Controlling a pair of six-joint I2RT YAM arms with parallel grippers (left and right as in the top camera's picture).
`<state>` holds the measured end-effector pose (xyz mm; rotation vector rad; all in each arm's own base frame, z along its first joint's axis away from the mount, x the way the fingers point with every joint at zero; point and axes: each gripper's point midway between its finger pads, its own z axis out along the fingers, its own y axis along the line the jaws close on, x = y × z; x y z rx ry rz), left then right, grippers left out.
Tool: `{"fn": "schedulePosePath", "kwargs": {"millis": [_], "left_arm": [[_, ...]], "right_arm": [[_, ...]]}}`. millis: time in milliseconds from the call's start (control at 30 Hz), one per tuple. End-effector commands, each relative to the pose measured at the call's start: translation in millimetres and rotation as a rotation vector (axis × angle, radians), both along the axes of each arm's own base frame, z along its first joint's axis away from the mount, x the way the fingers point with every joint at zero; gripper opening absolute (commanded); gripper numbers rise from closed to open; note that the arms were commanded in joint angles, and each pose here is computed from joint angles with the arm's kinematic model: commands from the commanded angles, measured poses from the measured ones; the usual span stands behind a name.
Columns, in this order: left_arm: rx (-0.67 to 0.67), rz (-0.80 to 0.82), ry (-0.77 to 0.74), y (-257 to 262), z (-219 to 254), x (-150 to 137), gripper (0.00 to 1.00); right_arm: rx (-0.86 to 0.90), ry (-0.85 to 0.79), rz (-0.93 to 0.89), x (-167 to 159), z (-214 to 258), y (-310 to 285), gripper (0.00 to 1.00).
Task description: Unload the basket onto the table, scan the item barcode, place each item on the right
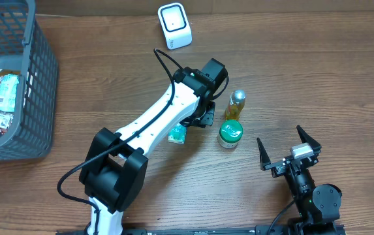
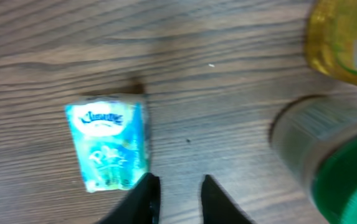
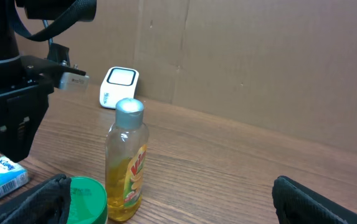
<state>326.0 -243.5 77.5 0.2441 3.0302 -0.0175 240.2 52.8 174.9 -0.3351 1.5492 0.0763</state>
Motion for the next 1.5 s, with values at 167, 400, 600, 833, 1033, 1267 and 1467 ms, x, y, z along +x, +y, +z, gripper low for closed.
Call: {"fn": "schedulePosePath", "kwargs": {"millis": [167, 400, 600, 833, 1033, 1267, 1467], "left_arm": [[0.121, 0.001, -0.005, 15, -24, 1, 0.31], [0.171, -0.003, 0.044, 21, -46, -4, 0.35], [0.202, -0.003, 0.054, 24, -58, -3, 0.35], [0.222, -0.003, 0.045, 28, -58, -2, 0.34], [0.224, -0.002, 0.045, 28, -58, -2, 0.34], [0.239, 0.045, 0.065, 35, -71, -12, 0.35], [0.222, 0.054, 0.066, 35, -85, -15, 0.11]], "right_arm": [[0.000, -0.004, 0.001, 0, -2, 0, 1.00], [0.000, -0.004, 0.001, 0, -2, 0, 1.00], [0.000, -0.004, 0.001, 0, -2, 0, 1.00], [0.000, -0.004, 0.001, 0, -2, 0, 1.00], [0.000, -0.004, 0.001, 0, -2, 0, 1.00], [0.000, -0.004, 0.001, 0, -2, 0, 1.00], [0.000, -0.004, 0.001, 0, -2, 0, 1.00]]}}
